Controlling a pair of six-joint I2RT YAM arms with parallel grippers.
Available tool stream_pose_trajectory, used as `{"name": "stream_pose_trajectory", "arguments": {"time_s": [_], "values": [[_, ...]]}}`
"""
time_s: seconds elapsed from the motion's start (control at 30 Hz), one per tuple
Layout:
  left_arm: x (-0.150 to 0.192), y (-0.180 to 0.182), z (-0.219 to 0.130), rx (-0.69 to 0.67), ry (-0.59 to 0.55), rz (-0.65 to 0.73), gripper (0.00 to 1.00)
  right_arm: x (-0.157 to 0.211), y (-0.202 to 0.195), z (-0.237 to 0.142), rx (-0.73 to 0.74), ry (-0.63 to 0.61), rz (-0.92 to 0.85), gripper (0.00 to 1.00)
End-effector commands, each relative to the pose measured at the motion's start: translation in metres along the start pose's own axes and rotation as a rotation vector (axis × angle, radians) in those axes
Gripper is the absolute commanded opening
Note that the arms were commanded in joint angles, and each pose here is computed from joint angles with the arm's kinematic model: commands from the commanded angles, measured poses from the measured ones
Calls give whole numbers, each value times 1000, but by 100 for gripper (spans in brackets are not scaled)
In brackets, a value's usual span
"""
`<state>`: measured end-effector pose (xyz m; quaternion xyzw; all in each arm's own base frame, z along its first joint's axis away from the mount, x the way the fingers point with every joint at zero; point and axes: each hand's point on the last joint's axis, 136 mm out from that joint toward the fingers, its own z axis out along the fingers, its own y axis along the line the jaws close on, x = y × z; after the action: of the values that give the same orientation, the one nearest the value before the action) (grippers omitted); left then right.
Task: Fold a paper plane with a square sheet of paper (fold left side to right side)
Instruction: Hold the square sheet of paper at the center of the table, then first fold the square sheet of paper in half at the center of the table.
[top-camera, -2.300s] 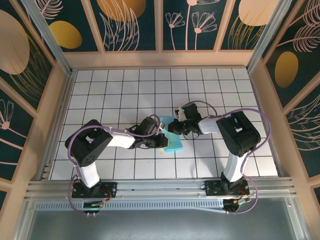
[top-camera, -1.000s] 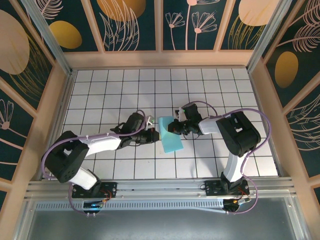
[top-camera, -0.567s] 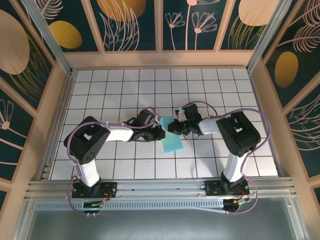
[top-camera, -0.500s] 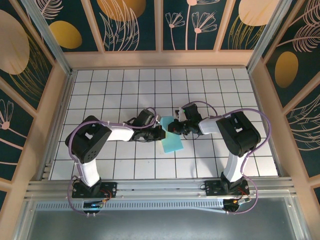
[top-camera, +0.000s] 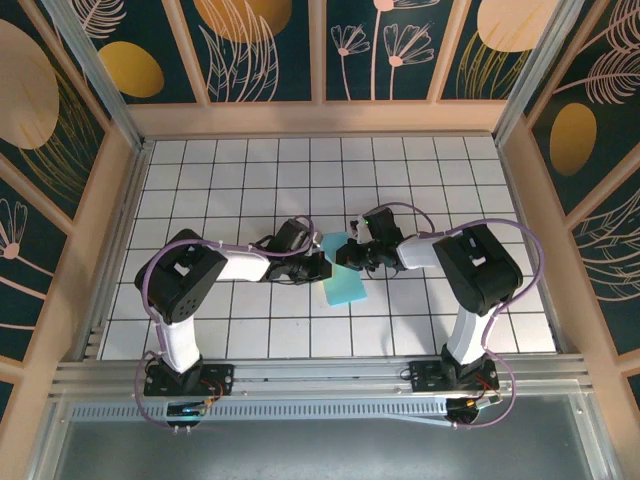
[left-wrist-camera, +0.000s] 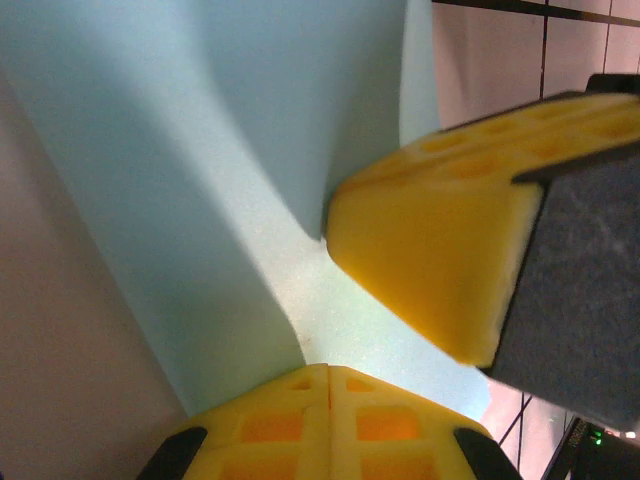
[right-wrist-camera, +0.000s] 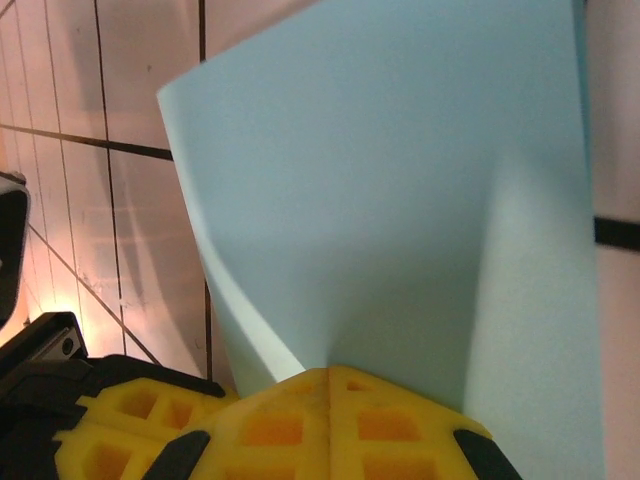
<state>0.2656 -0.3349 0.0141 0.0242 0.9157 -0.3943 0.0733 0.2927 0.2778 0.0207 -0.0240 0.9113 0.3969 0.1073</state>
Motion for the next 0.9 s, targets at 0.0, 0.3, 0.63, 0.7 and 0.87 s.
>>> {"name": "stream_pose_trajectory", "arguments": {"time_s": [0.0,0.3,0.63,0.7,0.87], "values": [[7,21,8,-74,28,-45,0,8,4,-10,28,4,8,0],[5,22,7,-87,22,-47,0,49,-4,-23,13,44,54,0],[-4,2,-1,-45,1,-26,0,73,-21,-18,71,92,76,0],[-9,-3,-3,-39,-15,-19,0,76,-29,-18,106,98,75,0],[-22,-14,-5,-36,-39,15,0,76,-41,-21,157,94,74,0]]}}
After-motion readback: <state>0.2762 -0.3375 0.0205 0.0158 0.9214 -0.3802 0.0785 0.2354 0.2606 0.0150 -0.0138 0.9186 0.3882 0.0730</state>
